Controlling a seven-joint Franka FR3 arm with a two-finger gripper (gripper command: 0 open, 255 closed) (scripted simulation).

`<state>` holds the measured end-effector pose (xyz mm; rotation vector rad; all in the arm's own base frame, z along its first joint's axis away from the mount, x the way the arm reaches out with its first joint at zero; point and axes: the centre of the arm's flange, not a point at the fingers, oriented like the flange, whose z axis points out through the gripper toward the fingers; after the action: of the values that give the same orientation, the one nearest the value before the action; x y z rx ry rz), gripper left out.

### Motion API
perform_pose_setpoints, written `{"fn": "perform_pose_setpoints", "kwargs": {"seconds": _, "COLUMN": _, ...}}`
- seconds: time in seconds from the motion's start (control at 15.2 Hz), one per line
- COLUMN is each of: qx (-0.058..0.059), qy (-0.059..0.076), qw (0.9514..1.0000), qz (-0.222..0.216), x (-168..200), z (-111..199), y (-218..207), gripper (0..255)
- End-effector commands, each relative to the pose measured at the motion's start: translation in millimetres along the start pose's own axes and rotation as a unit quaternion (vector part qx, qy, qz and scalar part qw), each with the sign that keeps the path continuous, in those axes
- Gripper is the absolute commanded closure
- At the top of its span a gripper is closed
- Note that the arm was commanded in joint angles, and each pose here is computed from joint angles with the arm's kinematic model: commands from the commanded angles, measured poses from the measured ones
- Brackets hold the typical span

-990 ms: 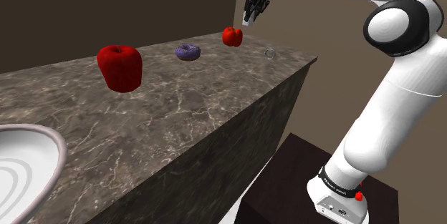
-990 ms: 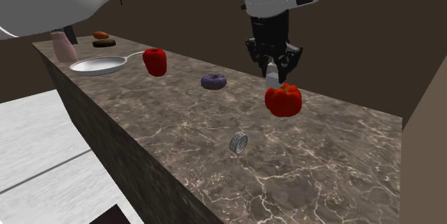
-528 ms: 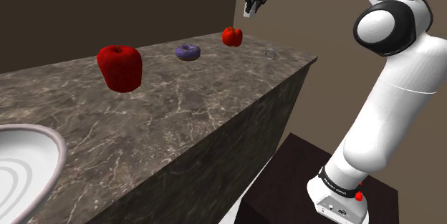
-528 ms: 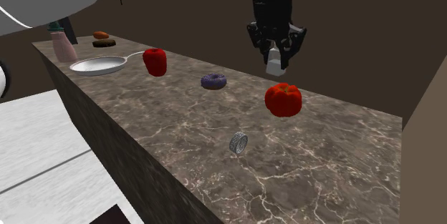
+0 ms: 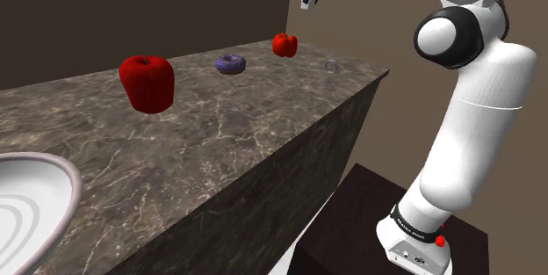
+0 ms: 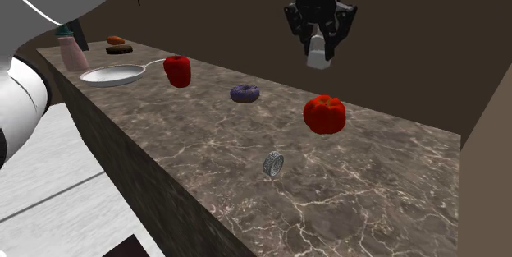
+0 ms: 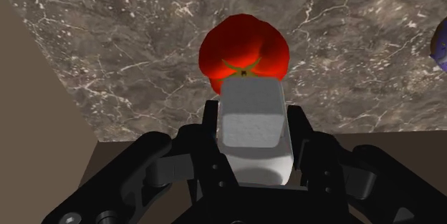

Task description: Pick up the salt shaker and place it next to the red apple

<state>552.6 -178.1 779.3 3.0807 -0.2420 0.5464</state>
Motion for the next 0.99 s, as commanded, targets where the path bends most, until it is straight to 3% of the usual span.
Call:
{"fn": "perform_pose_setpoints", "kwargs": {"seconds": 0.0, "qx": 0.000, "qy": 0.000, "qw": 1.0000, "qz": 0.000, "x": -3, "z": -7, "y": -12, "gripper": 255}}
{"fn": "perform_pose_setpoints", "kwargs": {"seconds": 0.92, "qx": 0.000, "qy": 0.000, "qw": 1.0000, "qz": 0.000, "x": -69, "z": -26, "y": -184, "gripper": 255}}
